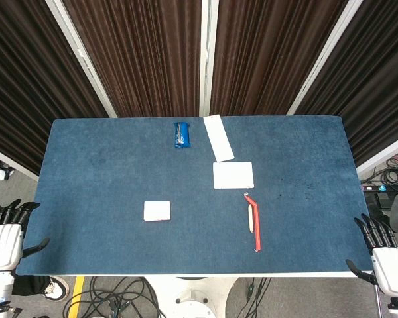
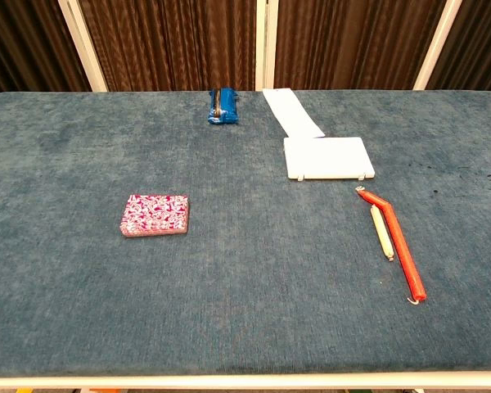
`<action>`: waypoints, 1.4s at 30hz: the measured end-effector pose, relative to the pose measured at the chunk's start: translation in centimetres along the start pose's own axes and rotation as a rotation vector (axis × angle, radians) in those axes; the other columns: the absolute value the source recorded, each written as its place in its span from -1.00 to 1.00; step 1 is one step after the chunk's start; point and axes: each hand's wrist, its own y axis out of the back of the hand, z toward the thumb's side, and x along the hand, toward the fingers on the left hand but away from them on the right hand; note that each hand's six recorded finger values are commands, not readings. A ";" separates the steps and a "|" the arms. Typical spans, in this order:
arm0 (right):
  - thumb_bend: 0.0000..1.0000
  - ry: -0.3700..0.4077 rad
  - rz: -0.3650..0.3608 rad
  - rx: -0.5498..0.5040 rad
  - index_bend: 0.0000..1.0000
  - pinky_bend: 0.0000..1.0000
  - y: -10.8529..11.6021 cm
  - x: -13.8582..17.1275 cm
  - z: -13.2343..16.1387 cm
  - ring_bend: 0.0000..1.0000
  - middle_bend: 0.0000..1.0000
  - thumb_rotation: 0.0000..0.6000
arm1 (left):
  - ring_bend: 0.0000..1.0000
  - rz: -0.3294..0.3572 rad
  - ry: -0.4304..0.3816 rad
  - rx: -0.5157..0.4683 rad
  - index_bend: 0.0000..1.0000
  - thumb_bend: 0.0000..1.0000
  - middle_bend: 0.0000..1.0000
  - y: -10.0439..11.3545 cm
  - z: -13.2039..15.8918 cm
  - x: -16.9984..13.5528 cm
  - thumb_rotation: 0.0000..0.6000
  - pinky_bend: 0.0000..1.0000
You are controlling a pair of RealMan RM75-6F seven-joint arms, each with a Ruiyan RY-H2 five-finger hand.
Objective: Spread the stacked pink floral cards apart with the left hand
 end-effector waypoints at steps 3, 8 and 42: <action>-0.76 0.003 0.000 0.002 -1.00 -1.00 0.1 0.1 0.1 -1.00 -1.00 1.00 | -0.83 -0.013 -0.001 -0.012 -0.58 -0.79 -0.60 -0.1 0.2 0.0 1.00 -0.69; -0.76 0.006 0.001 0.001 -1.00 -1.00 0.2 0.0 0.3 -1.00 -1.00 1.00 | -0.83 -0.029 -0.011 -0.017 -0.58 -0.79 -0.60 -0.2 0.7 0.1 1.00 -0.69; -0.75 -0.024 -0.007 -0.009 -1.00 -1.00 0.6 0.3 -1.4 -1.00 -1.00 1.00 | -0.83 -0.293 -0.366 -0.060 -0.62 -0.79 -0.60 -9.9 21.0 7.0 1.00 -0.67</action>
